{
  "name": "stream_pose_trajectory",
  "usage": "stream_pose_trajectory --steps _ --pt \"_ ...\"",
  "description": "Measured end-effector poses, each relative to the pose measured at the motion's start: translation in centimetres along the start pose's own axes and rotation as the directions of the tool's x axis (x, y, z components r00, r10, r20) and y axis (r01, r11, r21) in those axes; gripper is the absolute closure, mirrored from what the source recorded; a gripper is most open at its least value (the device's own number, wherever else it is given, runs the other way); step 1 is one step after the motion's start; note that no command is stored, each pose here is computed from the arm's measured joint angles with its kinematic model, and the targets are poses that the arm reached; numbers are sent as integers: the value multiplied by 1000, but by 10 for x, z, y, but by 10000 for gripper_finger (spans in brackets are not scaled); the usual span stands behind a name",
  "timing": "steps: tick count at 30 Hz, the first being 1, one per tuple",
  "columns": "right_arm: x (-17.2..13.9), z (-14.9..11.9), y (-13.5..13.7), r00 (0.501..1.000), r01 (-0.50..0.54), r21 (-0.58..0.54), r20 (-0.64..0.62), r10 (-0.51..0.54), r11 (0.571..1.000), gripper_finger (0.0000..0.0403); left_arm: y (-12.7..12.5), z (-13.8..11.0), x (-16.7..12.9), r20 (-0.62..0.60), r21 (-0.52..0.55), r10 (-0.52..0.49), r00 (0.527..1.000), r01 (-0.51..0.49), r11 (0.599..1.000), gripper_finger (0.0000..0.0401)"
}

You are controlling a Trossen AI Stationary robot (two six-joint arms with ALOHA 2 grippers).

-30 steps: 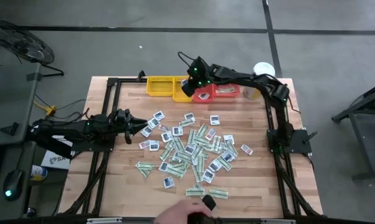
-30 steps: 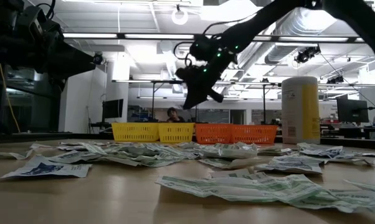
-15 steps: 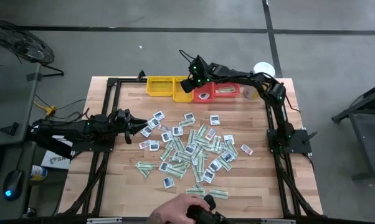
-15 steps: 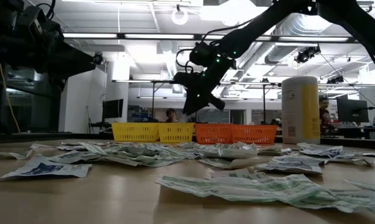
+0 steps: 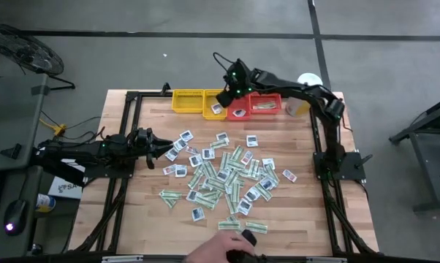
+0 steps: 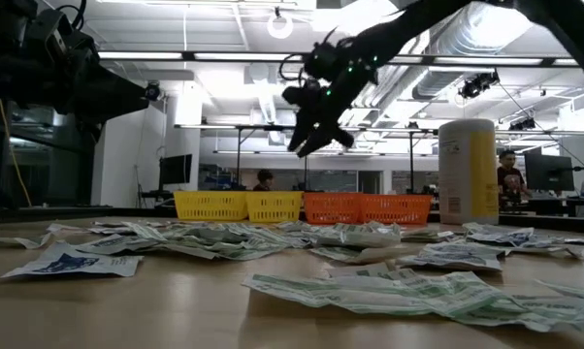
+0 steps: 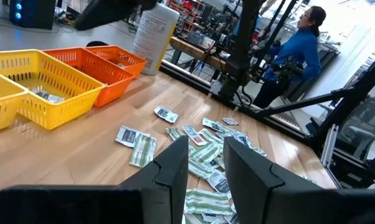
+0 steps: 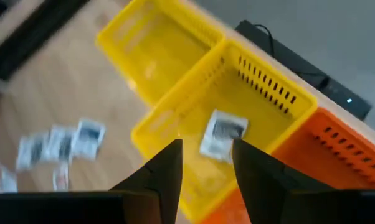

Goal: Pick & Place First Aid Supplies
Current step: Put the gray packet into the right yellow bin

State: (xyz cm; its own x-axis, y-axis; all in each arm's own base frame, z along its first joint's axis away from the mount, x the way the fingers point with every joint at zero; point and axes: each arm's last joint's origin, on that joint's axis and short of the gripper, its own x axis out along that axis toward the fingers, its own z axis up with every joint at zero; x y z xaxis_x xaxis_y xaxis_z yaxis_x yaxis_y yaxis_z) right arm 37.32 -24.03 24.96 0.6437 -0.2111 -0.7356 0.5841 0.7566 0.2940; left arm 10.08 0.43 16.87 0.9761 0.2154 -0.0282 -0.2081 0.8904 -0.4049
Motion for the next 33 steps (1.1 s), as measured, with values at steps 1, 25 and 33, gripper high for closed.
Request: stream_pose_trajectory --steps 1,25,33 --pt "-5 -3 2 1000 2 -39 -18 -2 999 269 0 0 0 0 0 0 1000 0 1000 300" --pt "-90 -184 15 992 -6 -413 -117 -47 911 269 0 0 0 0 0 0 1000 0 1000 300" --pt "-65 -218 23 986 -84 -626 -164 -25 775 268 0 0 0 0 0 0 1000 0 1000 300"
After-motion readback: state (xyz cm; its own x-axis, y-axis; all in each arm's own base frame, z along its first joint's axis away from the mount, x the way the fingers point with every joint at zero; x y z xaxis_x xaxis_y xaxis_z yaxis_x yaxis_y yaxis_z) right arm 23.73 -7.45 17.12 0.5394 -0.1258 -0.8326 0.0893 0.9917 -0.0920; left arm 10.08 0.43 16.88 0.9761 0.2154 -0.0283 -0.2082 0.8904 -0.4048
